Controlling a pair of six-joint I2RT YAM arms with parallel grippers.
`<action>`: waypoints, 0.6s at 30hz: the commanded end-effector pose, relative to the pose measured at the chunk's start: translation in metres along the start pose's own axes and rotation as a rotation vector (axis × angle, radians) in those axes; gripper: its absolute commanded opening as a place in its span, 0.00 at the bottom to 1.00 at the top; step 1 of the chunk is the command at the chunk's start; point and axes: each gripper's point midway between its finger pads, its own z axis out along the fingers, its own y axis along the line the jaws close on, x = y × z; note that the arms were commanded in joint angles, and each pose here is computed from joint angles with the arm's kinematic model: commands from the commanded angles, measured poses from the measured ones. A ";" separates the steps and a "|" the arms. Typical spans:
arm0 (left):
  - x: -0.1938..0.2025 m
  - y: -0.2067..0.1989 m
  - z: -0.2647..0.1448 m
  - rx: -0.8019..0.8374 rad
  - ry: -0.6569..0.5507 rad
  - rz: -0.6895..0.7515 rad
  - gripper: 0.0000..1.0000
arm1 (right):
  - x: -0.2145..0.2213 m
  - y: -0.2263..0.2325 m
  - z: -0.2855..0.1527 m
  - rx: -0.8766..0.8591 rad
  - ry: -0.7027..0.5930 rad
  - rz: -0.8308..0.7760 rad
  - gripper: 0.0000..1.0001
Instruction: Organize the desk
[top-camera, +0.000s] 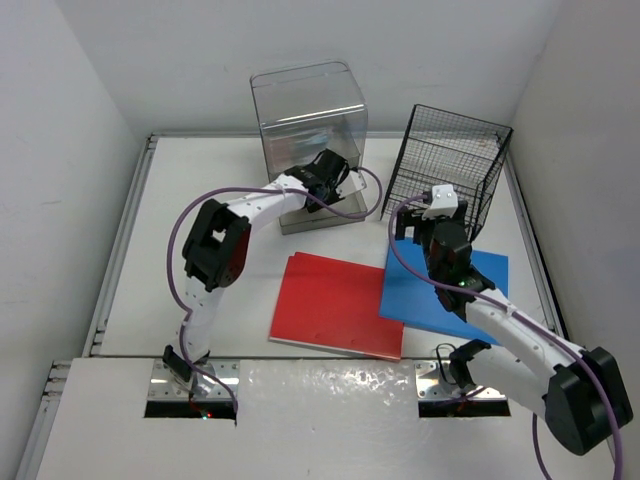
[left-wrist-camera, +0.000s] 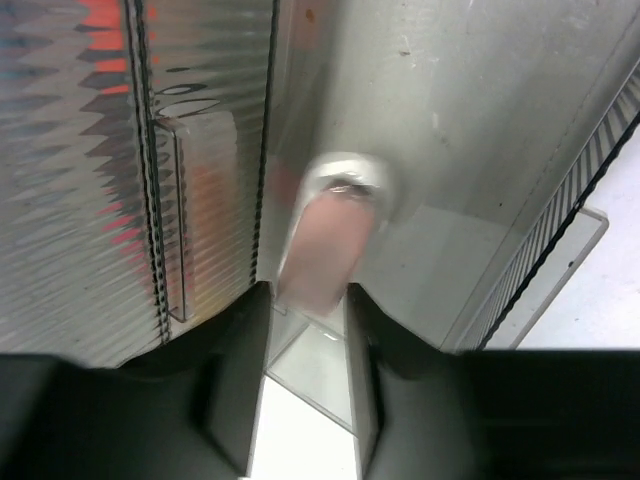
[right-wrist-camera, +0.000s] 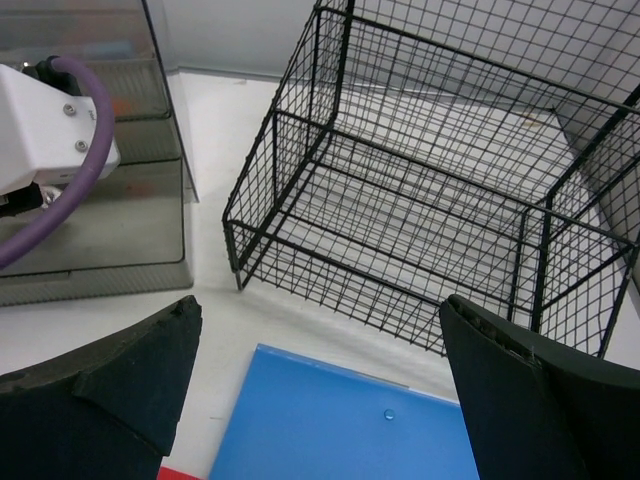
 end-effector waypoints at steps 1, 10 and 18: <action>-0.014 0.012 -0.012 -0.058 -0.047 -0.011 0.36 | -0.014 0.007 0.004 -0.034 -0.032 0.012 0.99; -0.024 0.024 -0.038 -0.070 -0.091 -0.058 0.58 | -0.020 0.018 0.005 -0.094 -0.027 0.001 0.99; -0.044 0.060 -0.149 -0.077 -0.246 -0.177 0.58 | -0.020 0.062 0.009 -0.321 -0.023 -0.027 0.76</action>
